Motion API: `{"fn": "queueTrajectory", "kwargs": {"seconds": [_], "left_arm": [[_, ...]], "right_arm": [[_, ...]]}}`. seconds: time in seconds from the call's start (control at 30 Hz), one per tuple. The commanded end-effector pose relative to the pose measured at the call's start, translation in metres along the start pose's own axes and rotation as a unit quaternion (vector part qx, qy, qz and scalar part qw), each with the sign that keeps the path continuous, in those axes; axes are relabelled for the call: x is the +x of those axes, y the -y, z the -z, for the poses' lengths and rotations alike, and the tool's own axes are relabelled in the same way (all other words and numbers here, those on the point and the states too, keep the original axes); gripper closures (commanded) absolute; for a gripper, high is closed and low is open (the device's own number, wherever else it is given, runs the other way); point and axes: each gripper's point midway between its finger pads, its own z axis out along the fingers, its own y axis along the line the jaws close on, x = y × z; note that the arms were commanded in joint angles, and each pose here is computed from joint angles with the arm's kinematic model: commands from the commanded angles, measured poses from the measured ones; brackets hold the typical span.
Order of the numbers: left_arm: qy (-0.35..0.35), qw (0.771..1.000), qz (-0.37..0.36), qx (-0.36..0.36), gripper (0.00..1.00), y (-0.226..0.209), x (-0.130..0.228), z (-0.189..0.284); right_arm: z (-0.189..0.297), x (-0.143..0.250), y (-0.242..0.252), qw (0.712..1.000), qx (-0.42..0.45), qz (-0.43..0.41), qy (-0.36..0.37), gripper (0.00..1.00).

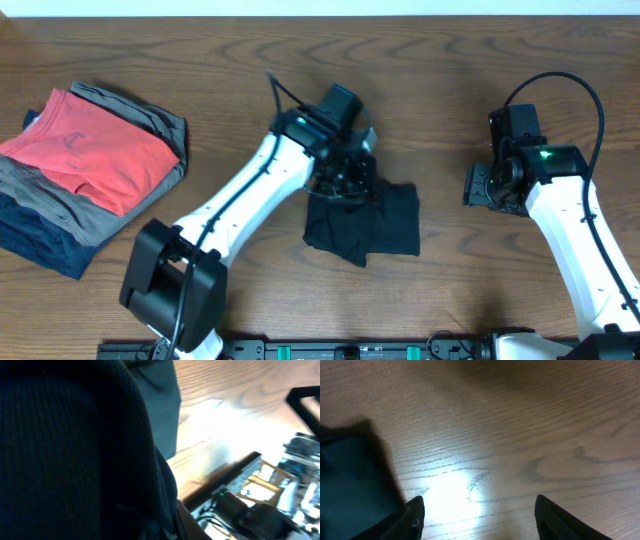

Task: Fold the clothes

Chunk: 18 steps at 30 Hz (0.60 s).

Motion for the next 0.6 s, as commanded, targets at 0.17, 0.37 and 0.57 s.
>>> {"fn": "queueTrajectory", "kwargs": {"seconds": [0.17, 0.37, 0.57], "left_arm": [[0.051, 0.997, -0.036, -0.055, 0.79, 0.008, -0.008, -0.008], [0.063, 0.995, -0.064, -0.04, 0.64, 0.026, -0.01, -0.016], [0.057, 0.991, -0.119, -0.013, 0.49, 0.034, -0.004, 0.002]], "right_arm": [[0.001, -0.002, 0.004, 1.0, 0.004, 0.0, 0.002, 0.32], [0.001, -0.002, 0.003, 1.0, 0.002, 0.0, 0.001, 0.31], [0.005, -0.007, -0.035, 0.992, -0.105, 0.066, 0.009, 0.27]]}}
